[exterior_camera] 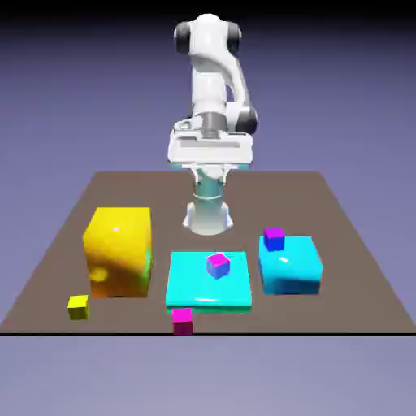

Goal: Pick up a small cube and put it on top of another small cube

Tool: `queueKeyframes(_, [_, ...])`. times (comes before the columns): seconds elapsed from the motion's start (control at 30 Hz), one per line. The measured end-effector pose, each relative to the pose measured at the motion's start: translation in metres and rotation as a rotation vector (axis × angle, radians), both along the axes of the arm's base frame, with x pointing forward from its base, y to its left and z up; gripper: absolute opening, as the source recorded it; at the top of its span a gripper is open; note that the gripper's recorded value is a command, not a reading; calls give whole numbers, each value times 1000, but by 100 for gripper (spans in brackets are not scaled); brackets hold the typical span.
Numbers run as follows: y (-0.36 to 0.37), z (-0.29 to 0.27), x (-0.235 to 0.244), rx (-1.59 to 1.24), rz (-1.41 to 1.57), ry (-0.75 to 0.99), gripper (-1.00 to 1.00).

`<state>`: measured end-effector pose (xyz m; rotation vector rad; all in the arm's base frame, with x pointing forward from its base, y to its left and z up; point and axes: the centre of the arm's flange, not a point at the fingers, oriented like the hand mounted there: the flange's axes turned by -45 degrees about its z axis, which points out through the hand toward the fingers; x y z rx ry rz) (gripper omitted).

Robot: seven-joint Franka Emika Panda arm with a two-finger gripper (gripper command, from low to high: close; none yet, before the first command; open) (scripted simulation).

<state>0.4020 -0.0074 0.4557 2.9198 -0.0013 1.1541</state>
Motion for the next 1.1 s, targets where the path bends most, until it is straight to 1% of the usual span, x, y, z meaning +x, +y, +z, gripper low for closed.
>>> queueKeyframes(0.3, [-103, -36, 78, 230, -333, 312, 0])
queueKeyframes(0.57, [-205, -90, 117, 447, -614, 557, 0])
queueKeyframes(0.83, [-300, -156, 129, 663, -850, 778, 0])
queueKeyframes(1.1, [-383, -229, 117, 873, -1043, 984, 0])
